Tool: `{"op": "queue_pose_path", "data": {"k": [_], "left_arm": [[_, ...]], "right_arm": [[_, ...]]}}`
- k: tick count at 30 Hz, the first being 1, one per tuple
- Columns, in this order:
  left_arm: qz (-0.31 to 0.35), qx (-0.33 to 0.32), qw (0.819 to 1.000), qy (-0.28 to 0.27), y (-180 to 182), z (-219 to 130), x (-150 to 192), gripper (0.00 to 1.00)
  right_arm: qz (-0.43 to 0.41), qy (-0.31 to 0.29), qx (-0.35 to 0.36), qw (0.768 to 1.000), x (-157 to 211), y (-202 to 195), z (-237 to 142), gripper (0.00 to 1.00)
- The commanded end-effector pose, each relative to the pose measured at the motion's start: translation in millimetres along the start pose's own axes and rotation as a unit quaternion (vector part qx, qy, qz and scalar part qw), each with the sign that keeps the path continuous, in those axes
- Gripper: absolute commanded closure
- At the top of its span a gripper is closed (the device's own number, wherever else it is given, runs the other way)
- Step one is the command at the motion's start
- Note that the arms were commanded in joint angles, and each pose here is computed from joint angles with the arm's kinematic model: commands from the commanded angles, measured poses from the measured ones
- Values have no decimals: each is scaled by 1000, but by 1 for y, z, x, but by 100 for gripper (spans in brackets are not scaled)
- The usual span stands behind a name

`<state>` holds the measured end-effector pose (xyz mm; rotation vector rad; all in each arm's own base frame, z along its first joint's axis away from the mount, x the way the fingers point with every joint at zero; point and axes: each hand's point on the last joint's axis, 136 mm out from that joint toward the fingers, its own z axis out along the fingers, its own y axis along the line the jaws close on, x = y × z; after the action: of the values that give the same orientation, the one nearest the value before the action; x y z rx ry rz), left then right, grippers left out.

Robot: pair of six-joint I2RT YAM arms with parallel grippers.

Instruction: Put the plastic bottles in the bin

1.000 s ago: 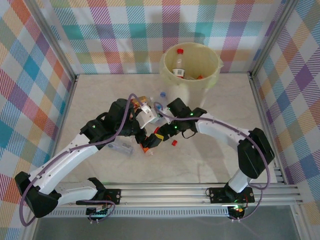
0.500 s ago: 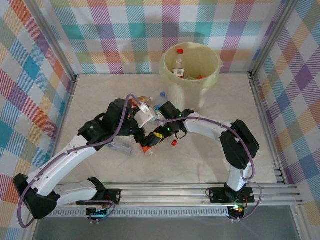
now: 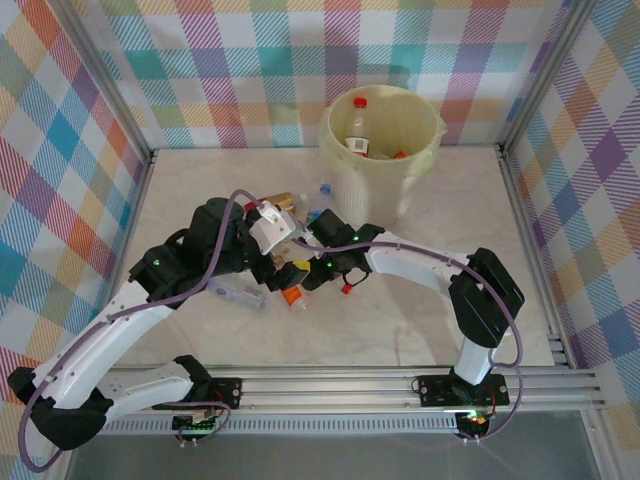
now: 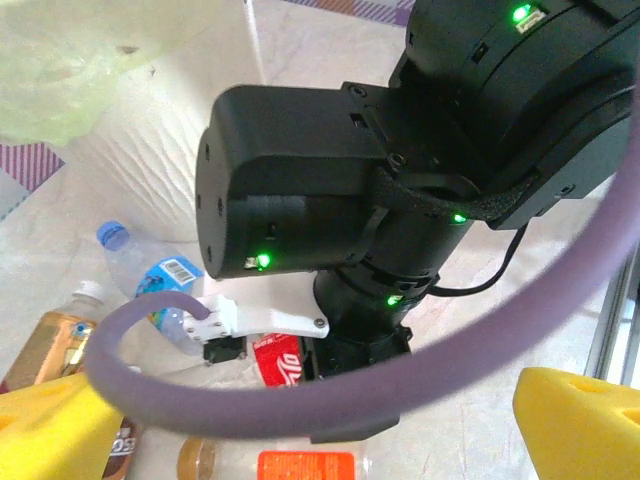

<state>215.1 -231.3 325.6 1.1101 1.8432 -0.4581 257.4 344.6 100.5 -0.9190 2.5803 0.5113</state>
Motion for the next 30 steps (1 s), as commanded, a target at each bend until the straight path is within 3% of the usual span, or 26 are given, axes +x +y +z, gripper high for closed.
{"op": "queue_pose_path", "data": {"k": [1,11,21,30], "left_arm": [[5,-1,1000,22,-1,-22,3,0],[2,-9,1000,3,-9,-34,25,0],[-16,-35,997,69,-3,-34,59,0],[-18,-52,996,67,1,-33,68,0]], "right_arm": [[30,-6,-9,1000,-6,14,-11,31],[41,17,-4,999,-7,43,16,34],[70,45,2,997,1,46,46,34],[77,65,20,995,5,43,63,29]]}}
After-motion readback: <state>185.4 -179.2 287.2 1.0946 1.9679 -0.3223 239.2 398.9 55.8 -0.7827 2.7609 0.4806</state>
